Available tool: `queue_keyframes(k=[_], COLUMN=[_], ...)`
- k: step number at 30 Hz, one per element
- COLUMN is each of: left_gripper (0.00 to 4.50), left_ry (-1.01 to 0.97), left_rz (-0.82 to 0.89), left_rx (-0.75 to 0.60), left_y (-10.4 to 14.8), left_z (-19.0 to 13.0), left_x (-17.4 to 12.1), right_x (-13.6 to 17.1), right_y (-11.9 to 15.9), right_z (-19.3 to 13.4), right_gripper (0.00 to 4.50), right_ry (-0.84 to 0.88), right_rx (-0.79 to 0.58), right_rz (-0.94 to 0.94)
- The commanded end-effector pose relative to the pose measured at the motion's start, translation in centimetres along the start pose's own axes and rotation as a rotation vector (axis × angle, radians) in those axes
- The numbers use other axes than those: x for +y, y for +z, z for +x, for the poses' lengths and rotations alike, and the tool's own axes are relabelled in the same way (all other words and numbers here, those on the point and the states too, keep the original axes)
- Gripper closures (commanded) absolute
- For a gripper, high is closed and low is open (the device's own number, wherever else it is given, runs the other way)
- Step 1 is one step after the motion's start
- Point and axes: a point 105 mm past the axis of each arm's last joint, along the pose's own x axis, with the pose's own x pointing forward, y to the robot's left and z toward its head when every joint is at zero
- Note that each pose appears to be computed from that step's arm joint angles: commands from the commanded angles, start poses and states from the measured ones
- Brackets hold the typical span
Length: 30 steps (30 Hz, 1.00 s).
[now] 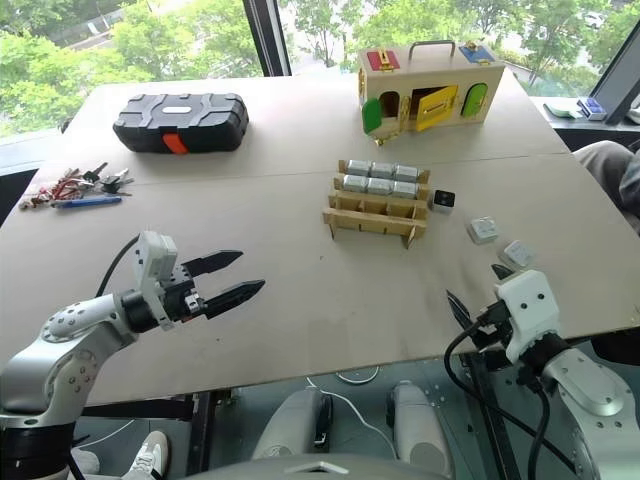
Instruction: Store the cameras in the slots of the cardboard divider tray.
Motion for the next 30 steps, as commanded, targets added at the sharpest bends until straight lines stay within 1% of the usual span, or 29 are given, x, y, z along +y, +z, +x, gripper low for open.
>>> queue_keyframes(k=[1, 3, 4, 7, 9, 13, 16, 18, 20, 23, 25, 30], left_gripper=[0.03, 0.03, 0.03, 0.03, 0.03, 0.03, 0.03, 0.03, 0.03, 0.03, 0.03, 0.03], left_ry=[0.001, -0.012, -0.029, -0.112, -0.175, -0.351, -0.473, -0.568, -0.589, -0.619, -0.637, -0.648], left_rz=[0.026, 0.006, -0.003, -0.062, -0.06, 0.04, 0.125, 0.18, 0.201, 0.247, 0.26, 0.291], left_rx=[-0.078, -0.144, -0.161, -0.196, -0.201, -0.139, -0.088, -0.05, -0.056, -0.062, -0.069, -0.084], left_y=[2.5, 4.4, 5.0, 6.1, 6.8, 7.7, 8.0, 8.0, 8.5, 9.1, 9.5, 10.2], left_z=[0.5, 1.7, 2.0, 2.2, 2.1, 2.2, 2.3, 2.2, 2.5, 2.9, 3.0, 3.3], left_x=[0.1, 0.2, 0.2, -0.4, -1.0, -3.2, -4.8, -5.8, -5.9, -6.1, -6.3, -6.4], right_x=[-1.0, -2.3, -2.6, -2.6, -3.3, -5.4, -6.4, -7.7, -8.6, -9.9, -11.0, -12.1], right_y=[1.6, 1.4, 1.5, 1.7, 1.8, 1.2, -0.1, -1.2, -1.8, -2.6, -2.8, -2.9], right_z=[-0.1, -0.1, 0.0, 0.1, -0.1, -0.6, -0.7, -0.4, 0.0, 0.7, 1.3, 3.0], right_gripper=[0.0, 0.0, 0.0, 0.0, 0.0, 0.0, 0.0, 0.0, 0.0, 0.0, 0.0, 0.0], right_ry=[-0.084, -0.2, -0.215, -0.137, -0.125, -0.125, -0.097, -0.111, -0.11, -0.11, -0.124, -0.084], right_rx=[-0.021, 0.059, 0.074, 0.071, 0.067, 0.107, 0.162, 0.193, 0.194, 0.212, 0.212, 0.212], right_rz=[-0.057, -0.092, -0.084, -0.003, 0.049, 0.057, 0.072, 0.071, 0.093, 0.045, 0.049, 0.053])
